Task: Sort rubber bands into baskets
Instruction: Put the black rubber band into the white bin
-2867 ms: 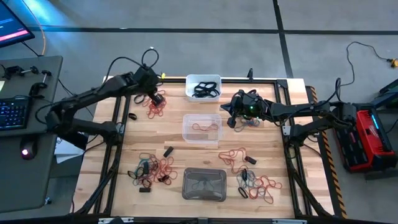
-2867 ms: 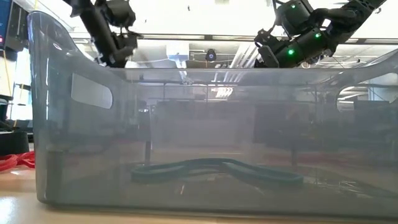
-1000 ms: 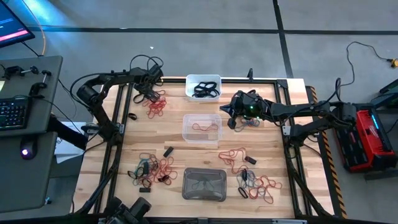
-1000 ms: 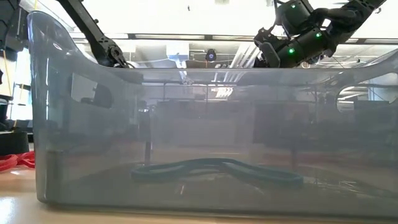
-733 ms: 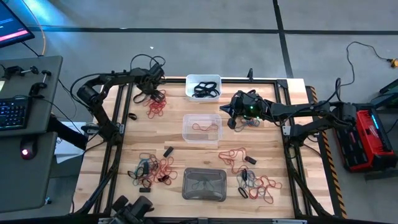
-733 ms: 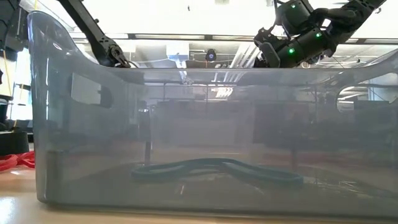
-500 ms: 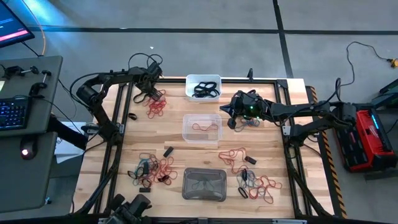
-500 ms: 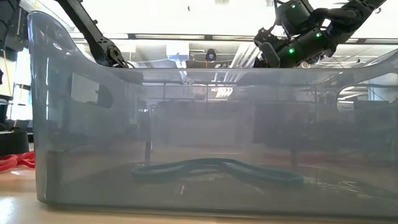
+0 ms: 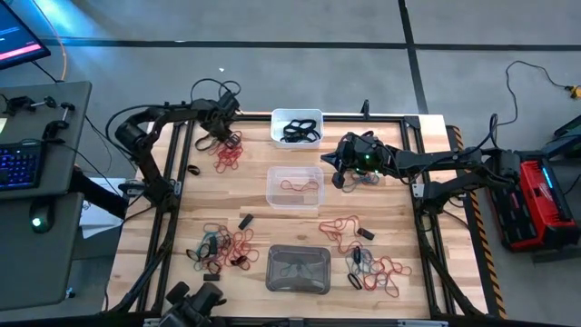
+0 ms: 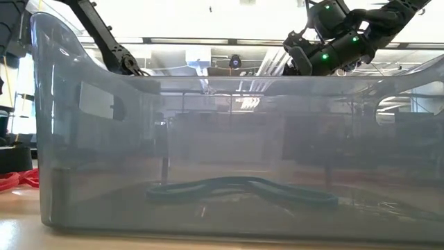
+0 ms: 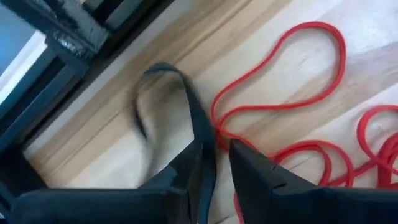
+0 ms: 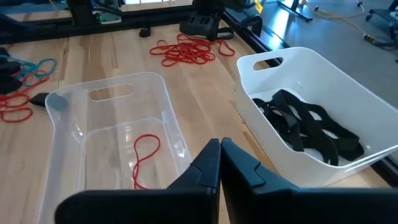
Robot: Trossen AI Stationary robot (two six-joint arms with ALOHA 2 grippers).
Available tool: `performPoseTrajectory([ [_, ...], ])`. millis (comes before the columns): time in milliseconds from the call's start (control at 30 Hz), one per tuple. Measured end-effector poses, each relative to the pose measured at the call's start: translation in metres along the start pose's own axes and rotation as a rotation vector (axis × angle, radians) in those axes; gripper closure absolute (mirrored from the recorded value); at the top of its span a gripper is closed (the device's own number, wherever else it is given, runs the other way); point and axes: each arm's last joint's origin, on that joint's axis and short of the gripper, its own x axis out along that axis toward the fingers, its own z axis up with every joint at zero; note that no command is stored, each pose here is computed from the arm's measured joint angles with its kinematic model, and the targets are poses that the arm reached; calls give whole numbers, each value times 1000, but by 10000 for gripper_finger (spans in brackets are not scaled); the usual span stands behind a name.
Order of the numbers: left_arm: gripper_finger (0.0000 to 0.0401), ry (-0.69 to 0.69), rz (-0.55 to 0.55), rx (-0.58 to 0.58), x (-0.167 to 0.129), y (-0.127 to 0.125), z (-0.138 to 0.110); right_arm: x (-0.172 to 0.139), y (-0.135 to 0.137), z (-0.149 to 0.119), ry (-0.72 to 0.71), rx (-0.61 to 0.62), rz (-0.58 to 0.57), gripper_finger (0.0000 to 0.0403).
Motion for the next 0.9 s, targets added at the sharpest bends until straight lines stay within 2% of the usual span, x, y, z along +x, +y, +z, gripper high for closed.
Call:
performPoseTrajectory([
  [133, 336, 8, 50, 41, 3, 0, 1, 0, 5, 0, 1, -6, 17, 403],
  [267, 369, 14, 100, 76, 0, 3, -1, -1, 11, 0, 1, -21, 33, 403],
  [367, 396, -22, 122, 94, -11, 3, 0, -1, 13, 0, 1, -27, 38, 403],
  [467, 397, -61, 149, 112, -24, 2, 0, -1, 15, 0, -1, -32, 43, 403],
  [733, 400, -291, 163, 88, -85, 1, -5, -1, 14, 0, -2, -50, 16, 403],
  [900, 401, -462, 58, 76, -118, -13, -9, -1, 14, 0, -3, -53, -2, 403],
])
